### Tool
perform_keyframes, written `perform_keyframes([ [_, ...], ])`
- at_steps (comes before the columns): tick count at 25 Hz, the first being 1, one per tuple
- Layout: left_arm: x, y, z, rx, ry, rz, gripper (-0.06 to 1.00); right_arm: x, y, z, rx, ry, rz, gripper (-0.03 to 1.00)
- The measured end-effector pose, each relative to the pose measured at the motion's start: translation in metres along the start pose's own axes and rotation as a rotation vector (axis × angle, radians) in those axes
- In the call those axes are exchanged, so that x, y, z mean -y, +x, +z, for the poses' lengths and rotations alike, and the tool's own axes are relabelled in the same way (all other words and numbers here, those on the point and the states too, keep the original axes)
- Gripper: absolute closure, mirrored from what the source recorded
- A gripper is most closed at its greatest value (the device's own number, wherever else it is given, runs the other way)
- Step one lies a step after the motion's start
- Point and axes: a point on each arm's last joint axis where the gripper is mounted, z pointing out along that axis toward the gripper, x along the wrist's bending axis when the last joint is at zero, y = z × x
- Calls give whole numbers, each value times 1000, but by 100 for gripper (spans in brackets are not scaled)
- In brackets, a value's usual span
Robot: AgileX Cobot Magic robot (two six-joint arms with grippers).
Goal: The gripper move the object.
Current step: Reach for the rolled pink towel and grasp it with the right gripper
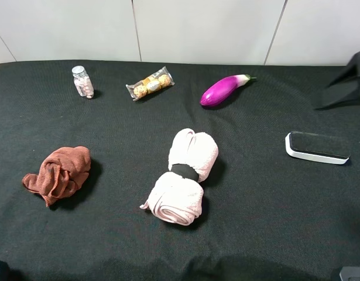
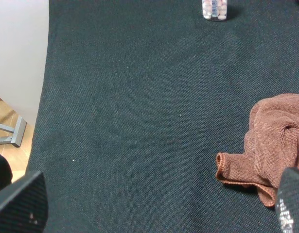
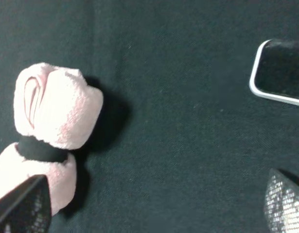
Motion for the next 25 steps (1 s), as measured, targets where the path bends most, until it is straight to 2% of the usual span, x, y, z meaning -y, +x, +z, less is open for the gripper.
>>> perform_keyframes([
  [17,0,0,0,0,0,0,-5,-6,45,56,5,123,61,30],
  [25,0,0,0,0,0,0,-5,-23,75,75,111,197,52,27],
])
